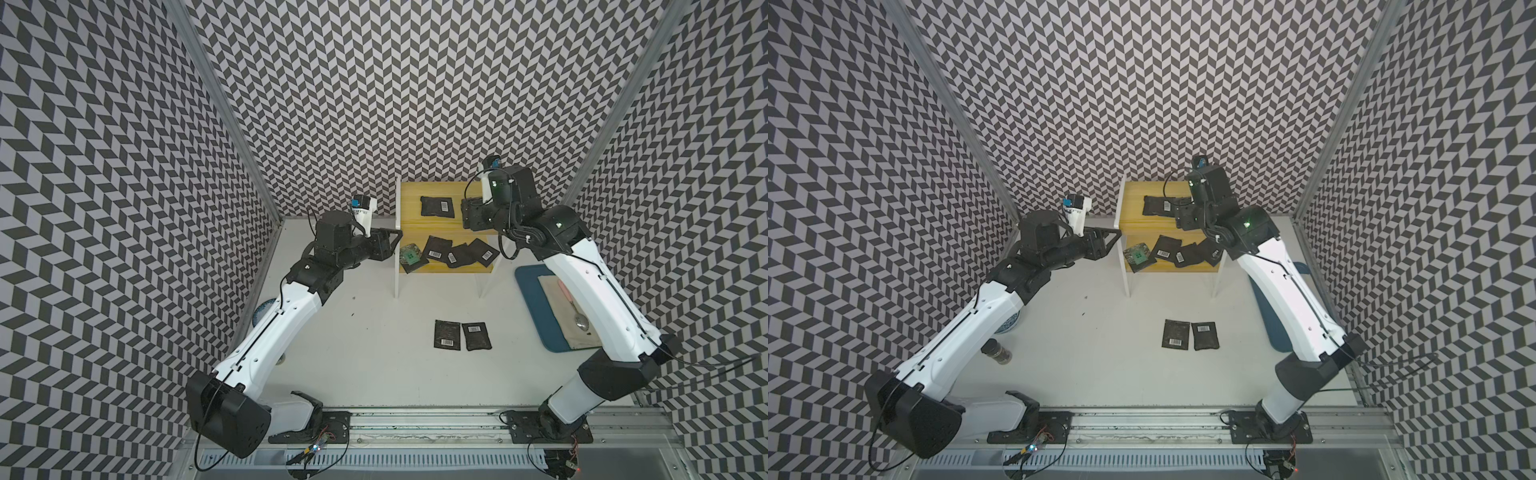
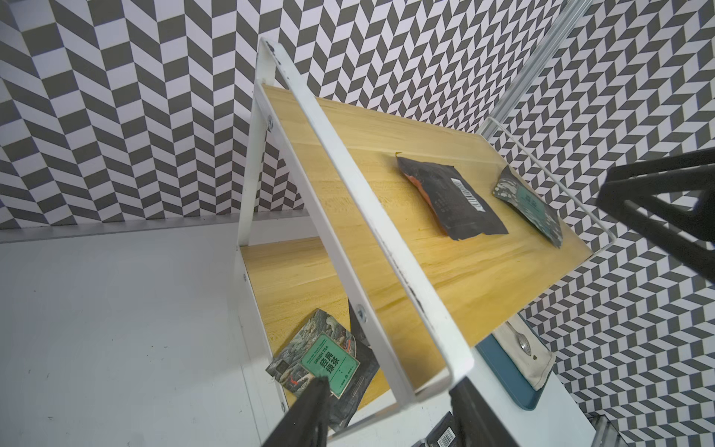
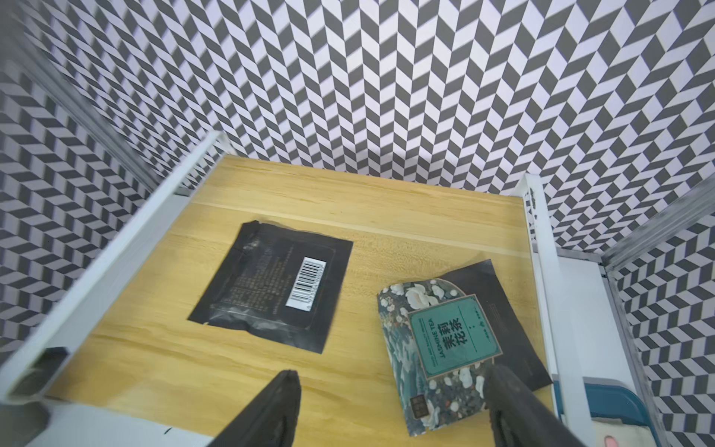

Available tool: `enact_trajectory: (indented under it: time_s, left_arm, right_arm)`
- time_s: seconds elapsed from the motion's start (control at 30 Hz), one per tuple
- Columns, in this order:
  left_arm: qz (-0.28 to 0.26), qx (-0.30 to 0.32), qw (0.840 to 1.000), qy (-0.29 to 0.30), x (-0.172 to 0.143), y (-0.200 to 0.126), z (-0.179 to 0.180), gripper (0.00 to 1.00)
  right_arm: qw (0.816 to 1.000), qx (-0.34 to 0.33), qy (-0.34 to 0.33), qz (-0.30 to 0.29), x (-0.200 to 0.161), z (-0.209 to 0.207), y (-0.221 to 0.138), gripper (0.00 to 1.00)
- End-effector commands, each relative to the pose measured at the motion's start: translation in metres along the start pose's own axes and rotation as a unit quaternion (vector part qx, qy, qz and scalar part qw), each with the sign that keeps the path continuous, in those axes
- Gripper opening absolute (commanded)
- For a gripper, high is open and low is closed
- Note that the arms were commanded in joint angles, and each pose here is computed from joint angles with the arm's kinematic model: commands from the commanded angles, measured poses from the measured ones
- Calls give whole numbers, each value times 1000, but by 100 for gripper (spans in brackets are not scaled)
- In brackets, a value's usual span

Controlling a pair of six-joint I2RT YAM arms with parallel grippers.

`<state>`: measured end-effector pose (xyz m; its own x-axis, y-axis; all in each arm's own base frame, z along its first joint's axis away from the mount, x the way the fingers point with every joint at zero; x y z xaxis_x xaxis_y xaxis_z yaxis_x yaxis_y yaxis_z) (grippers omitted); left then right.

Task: Remove the tea bags from the shelf
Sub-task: Pick up the tea bag from the shelf.

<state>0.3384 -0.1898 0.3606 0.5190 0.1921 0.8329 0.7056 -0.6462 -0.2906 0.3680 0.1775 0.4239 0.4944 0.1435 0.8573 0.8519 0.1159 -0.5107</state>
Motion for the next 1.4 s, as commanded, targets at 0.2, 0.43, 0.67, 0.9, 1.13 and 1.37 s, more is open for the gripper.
enact_trajectory:
  time_s: [0.2,0.43,0.67,0.9,1.13,1.37]
  left_arm:
    - [-13,17,1000,-2,3,-7,8,53]
    - [-12,17,1000,-1,3,-6,7,53]
    - [-14,18,1000,-1,4,-7,8,53]
    - [-13,21,1000,-2,2,-6,9,52]
    - [-11,25,1000,-3,1,-5,12,52]
    - [-11,27,1000,-3,2,-5,13,52]
  right_arm:
    - [999,-22,5,23,-5,-11,29,81]
    - [999,-19,7,50,-17,-12,42,82]
    - [995,30,16,94,-39,1,45,81]
    - [992,61,11,114,-59,7,31,80]
    - [990,67,-6,125,-76,11,21,79]
    - [987,64,-35,142,-91,17,24,79]
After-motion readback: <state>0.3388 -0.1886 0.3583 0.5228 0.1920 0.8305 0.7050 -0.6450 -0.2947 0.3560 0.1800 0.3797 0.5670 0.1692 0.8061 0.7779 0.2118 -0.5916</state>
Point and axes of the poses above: each gripper's point midway between its finger pads, its own y axis out along the fingers, its own z axis along the line the jaws close on, x = y × z, the point moved 4 cm from there along -y, back along the fingers, and after that the axes turned 3 degrees about -y, right-handed, at the moved point
